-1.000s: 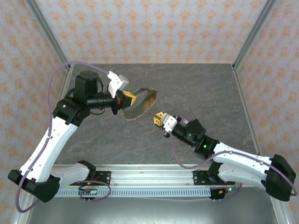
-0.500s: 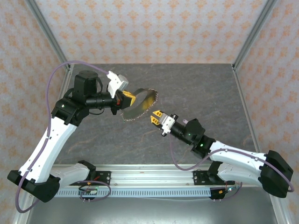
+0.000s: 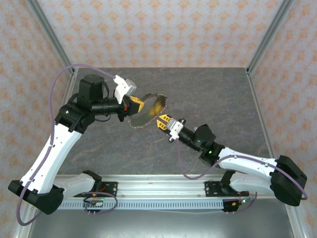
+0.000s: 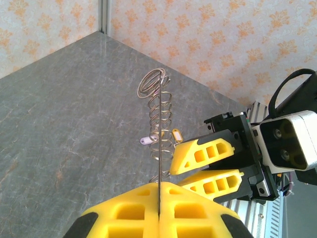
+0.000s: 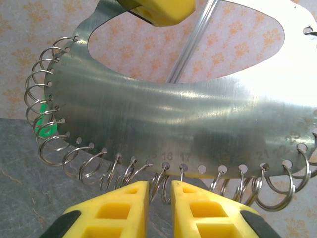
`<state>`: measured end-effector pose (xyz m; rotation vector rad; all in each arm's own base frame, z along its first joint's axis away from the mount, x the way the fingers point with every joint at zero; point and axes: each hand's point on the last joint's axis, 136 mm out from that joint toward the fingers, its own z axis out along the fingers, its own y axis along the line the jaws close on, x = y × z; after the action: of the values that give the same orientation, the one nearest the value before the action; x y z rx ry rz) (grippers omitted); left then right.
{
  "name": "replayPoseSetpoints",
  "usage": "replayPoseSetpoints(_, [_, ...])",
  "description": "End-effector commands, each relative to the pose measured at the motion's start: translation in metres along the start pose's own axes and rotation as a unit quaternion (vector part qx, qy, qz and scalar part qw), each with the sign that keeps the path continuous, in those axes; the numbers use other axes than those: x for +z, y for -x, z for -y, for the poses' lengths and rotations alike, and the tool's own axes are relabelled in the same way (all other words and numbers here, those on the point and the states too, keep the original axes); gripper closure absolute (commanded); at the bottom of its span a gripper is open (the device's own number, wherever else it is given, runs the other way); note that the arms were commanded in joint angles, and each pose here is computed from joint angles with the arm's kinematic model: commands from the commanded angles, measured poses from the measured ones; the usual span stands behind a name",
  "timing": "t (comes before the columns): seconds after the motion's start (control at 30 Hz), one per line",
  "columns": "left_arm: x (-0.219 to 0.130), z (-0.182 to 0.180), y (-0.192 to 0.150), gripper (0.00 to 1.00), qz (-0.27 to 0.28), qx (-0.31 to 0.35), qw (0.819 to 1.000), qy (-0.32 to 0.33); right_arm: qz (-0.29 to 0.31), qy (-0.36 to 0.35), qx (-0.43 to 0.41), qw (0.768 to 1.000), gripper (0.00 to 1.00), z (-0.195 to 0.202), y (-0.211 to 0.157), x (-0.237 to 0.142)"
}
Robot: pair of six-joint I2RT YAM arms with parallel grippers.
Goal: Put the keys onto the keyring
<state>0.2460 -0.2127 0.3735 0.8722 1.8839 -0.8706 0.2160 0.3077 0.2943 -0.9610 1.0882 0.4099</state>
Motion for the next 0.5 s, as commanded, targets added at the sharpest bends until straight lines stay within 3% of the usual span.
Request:
replayPoseSetpoints(0.0, [-0.005,0.009,0.013,1.00,0.016,0.009,1.000,-0.014,0.043,-0.018,0.001,0.999,0.81,0.012,0.027,0.003])
replayPoseSetpoints(0.47, [-0.008,0.012,0.016,1.00,0.021,0.008,1.000,-0.017,0.023,-0.034,0.001,0.999,0.78,0.016,0.017,0.005])
